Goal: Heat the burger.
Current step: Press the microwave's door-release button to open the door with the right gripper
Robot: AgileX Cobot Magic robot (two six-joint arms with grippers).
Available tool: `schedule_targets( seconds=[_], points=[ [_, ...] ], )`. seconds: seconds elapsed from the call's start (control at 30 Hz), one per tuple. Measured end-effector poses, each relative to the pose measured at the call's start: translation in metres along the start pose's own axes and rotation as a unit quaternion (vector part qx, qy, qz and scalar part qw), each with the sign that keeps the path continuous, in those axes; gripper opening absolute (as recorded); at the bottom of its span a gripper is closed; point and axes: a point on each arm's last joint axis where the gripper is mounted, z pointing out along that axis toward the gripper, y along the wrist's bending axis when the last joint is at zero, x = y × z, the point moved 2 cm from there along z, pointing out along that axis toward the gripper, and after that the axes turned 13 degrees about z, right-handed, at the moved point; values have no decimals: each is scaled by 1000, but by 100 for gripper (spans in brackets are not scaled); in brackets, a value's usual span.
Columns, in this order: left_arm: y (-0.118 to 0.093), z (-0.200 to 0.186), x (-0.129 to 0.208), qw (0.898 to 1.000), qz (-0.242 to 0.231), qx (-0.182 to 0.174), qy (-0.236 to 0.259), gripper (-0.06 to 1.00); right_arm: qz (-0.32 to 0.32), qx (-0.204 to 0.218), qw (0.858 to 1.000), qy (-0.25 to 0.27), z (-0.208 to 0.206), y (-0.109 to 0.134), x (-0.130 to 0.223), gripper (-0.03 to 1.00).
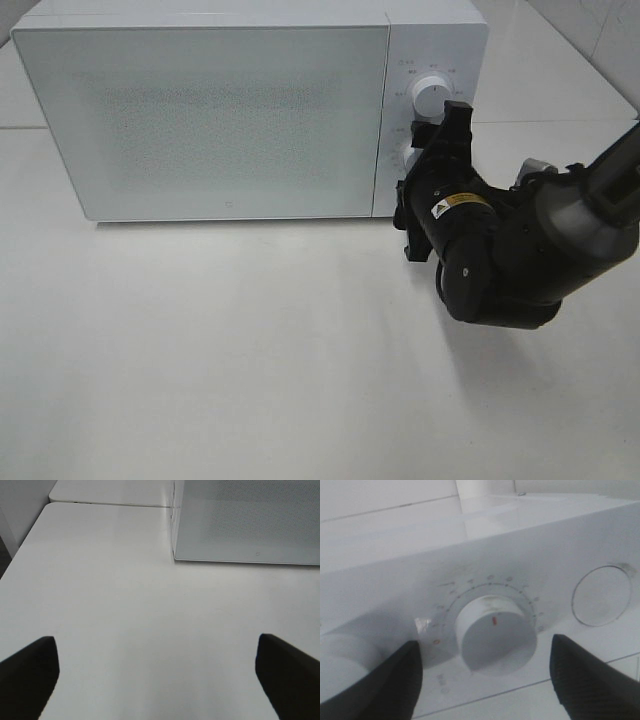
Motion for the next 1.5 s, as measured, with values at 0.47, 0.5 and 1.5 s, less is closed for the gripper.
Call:
schedule_targets(
  seconds=[0.47, 0.5, 1.5],
  points=[
    [0, 0, 0, 1000, 0, 0, 0, 99, -237, 122, 958, 103, -40, 0, 7, 71],
    [0, 0, 0, 1000, 0, 0, 0, 99, -273, 140, 945, 113, -45, 2, 8, 71],
    [0, 0, 0, 1000, 0, 0, 0, 99, -688, 300, 566, 341, -126, 82, -19, 71]
  ],
)
